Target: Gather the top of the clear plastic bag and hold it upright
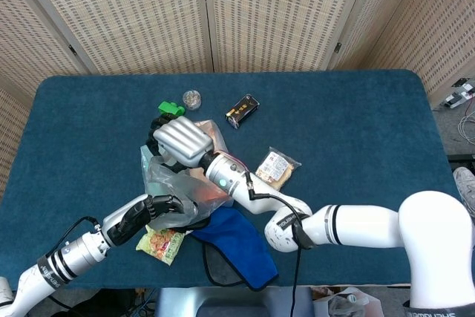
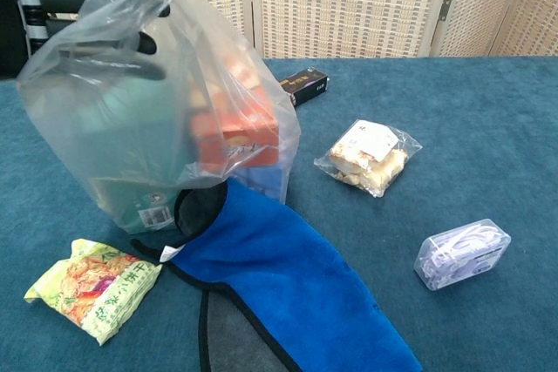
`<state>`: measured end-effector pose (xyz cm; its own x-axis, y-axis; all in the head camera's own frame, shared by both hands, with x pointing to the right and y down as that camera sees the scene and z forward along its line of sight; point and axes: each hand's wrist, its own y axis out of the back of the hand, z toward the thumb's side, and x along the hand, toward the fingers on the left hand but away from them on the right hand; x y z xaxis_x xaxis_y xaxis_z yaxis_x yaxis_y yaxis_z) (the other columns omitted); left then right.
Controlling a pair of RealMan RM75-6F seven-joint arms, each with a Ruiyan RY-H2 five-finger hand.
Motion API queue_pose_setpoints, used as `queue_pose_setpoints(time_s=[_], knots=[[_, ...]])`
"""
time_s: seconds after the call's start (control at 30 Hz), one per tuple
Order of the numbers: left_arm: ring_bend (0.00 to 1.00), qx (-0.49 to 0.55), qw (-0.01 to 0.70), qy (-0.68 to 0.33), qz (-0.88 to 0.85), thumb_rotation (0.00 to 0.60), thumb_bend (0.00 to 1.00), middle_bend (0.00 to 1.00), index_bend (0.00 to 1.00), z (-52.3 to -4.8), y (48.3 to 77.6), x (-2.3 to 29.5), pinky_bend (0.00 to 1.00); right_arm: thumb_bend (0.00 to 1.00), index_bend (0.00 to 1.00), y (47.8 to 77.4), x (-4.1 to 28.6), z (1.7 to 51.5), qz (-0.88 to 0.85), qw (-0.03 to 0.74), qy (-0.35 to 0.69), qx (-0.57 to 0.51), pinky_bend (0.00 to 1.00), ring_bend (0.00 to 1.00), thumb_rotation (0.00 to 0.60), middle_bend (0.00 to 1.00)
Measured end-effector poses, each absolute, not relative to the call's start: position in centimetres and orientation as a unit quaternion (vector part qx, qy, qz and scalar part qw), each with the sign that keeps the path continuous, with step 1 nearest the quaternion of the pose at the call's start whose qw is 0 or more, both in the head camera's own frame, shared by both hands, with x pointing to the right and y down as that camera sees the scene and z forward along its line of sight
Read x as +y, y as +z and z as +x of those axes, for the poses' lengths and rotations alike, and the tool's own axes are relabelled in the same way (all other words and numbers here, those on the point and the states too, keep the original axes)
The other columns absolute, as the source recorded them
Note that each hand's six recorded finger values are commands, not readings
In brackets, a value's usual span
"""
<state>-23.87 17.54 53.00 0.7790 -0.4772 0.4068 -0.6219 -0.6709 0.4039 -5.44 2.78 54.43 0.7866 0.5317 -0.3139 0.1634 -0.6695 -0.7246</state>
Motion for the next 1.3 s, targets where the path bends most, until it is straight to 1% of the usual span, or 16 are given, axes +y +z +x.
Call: queue_pose_setpoints(time_s=[0.4,0.47,0.5,0.57,0.63,0.73,0.77,0.83,0.9,0.97,1.17,1.3], knots=[[0.3,-0.303,0.273,0.137,0.903,0.077,0.09,0.31,0.38,-24.0,53.1,17.8,0.16,0.35,0.68,54.7,0.8,-0.3,-0.865,0.342,0.28,-0.237,0.17,0.21,0.6,0.46],[0.3,-0.303,0.274,0.137,0.902,0.078,0.09,0.31,0.38,-24.0,53.0,17.8,0.16,0.34,0.68,54.4,0.6,0.6,-0.864,0.34,0.281,-0.242,0.17,0.21,0.6,0.44],[0.3,-0.303,0.274,0.137,0.902,0.079,0.09,0.31,0.38,-24.0,53.0,17.8,0.16,0.31,0.68,54.3,0.5,0.8,-0.865,0.338,0.28,-0.243,0.17,0.21,0.6,0.41],[0.3,-0.302,0.275,0.137,0.902,0.079,0.09,0.31,0.38,-23.9,52.9,17.8,0.16,0.21,0.61,54.2,0.6,1.0,-0.868,0.334,0.278,-0.242,0.17,0.2,0.6,0.36],[0.3,-0.302,0.276,0.136,0.902,0.078,0.09,0.31,0.38,-23.7,52.9,17.8,0.16,0.11,0.47,54.2,0.8,0.8,-0.87,0.334,0.275,-0.238,0.17,0.16,0.6,0.29],[0.3,-0.301,0.276,0.135,0.903,0.079,0.09,0.31,0.38,-23.6,52.8,17.8,0.16,0.03,0.26,54.5,1.5,-0.2,-0.874,0.335,0.268,-0.229,0.16,0.1,0.6,0.21],[0.3,-0.3,0.276,0.135,0.903,0.079,0.09,0.31,0.38,-23.5,52.8,17.9,0.16,0.01,0.17,54.6,1.9,-0.8,-0.876,0.335,0.264,-0.226,0.14,0.07,0.6,0.18],[0.3,-0.3,0.275,0.136,0.903,0.077,0.09,0.31,0.38,-23.5,52.8,17.9,0.16,0.0,0.03,54.9,2.4,-1.7,-0.877,0.338,0.259,-0.223,0.11,0.03,0.6,0.12],[0.3,-0.3,0.275,0.136,0.903,0.076,0.09,0.31,0.38,-23.6,52.7,17.9,0.16,0.0,0.0,55.1,3.0,-2.8,-0.878,0.338,0.251,-0.227,0.09,0.01,0.6,0.09],[0.3,-0.301,0.276,0.136,0.903,0.078,0.09,0.31,0.38,-23.6,52.7,17.9,0.16,0.0,0.0,55.2,3.6,-3.9,-0.882,0.331,0.24,-0.234,0.07,0.0,0.6,0.07],[0.3,-0.299,0.275,0.134,0.904,0.079,0.09,0.31,0.38,-23.6,52.5,17.9,0.16,0.0,0.0,54.2,4.6,-6.3,-0.897,0.297,0.204,-0.256,0.05,0.0,0.6,0.07],[0.3,-0.301,0.274,0.135,0.903,0.077,0.09,0.31,0.38,-23.7,52.4,17.9,0.16,0.0,0.0,53.5,4.4,-6.3,-0.897,0.287,0.187,-0.279,0.04,0.0,0.6,0.07]])
